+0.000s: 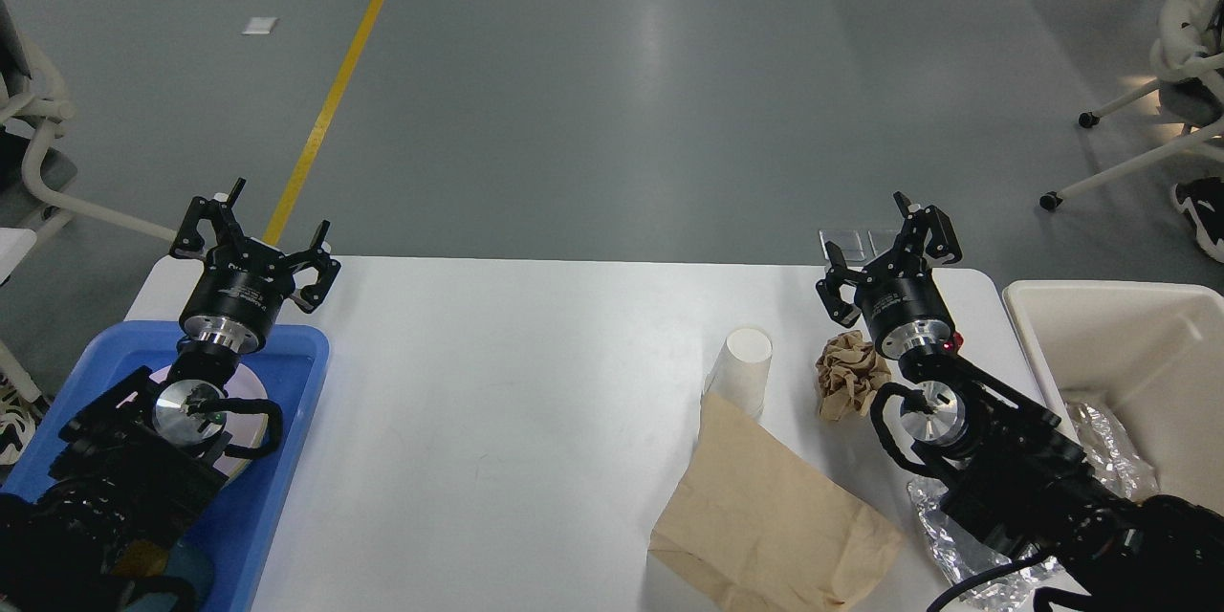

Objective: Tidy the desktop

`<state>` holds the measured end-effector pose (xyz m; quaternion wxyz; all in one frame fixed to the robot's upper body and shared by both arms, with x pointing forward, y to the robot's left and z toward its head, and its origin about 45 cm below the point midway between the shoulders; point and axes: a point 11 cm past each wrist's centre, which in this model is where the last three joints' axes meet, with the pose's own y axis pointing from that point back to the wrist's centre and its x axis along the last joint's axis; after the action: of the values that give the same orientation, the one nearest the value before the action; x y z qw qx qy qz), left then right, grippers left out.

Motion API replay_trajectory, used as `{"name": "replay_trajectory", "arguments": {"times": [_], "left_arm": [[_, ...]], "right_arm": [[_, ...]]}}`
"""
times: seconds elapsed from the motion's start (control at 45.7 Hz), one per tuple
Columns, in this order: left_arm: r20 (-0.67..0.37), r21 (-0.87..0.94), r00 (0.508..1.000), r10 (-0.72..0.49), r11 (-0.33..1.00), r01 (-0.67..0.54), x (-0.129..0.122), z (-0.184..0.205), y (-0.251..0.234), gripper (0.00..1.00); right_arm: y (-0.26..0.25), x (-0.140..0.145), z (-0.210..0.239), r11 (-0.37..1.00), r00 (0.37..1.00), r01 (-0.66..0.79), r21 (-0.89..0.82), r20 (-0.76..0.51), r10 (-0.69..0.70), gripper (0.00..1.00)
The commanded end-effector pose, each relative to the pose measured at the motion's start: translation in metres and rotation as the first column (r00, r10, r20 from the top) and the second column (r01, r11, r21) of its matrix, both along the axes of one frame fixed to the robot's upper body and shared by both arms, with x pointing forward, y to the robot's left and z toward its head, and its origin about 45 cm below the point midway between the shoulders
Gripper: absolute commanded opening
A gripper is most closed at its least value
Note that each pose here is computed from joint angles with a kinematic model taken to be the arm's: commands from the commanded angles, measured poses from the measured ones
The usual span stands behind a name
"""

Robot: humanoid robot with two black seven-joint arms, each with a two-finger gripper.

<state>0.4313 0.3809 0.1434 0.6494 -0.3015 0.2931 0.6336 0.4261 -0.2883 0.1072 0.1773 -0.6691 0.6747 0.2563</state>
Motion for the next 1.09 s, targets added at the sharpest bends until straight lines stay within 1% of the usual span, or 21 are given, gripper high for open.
{"name": "replay_trajectory", "arguments": {"times": [0.0,0.175,1.072], "left_arm": [[0.005,-0.007,1.0,0.009,1.0,-0.009,-0.001,-0.0009,0.0001,0.96],[0.021,-0.011,0.999,0.025,1.0,-0.024,-0.0008,0.001,0.0015,0.97],[0.019,-0.01,1.0,0.024,1.0,-0.024,-0.0013,0.0003,0.0016,0.97]], "right_arm": [[0.0,0.0,0.0,1.0,1.0,0.0,0.0,0.0,0.0,1.0],[0.0,0.0,0.0,1.0,1.0,0.0,0.0,0.0,0.0,1.0],[0.0,0.0,0.0,1.0,1.0,0.0,0.0,0.0,0.0,1.0]]}}
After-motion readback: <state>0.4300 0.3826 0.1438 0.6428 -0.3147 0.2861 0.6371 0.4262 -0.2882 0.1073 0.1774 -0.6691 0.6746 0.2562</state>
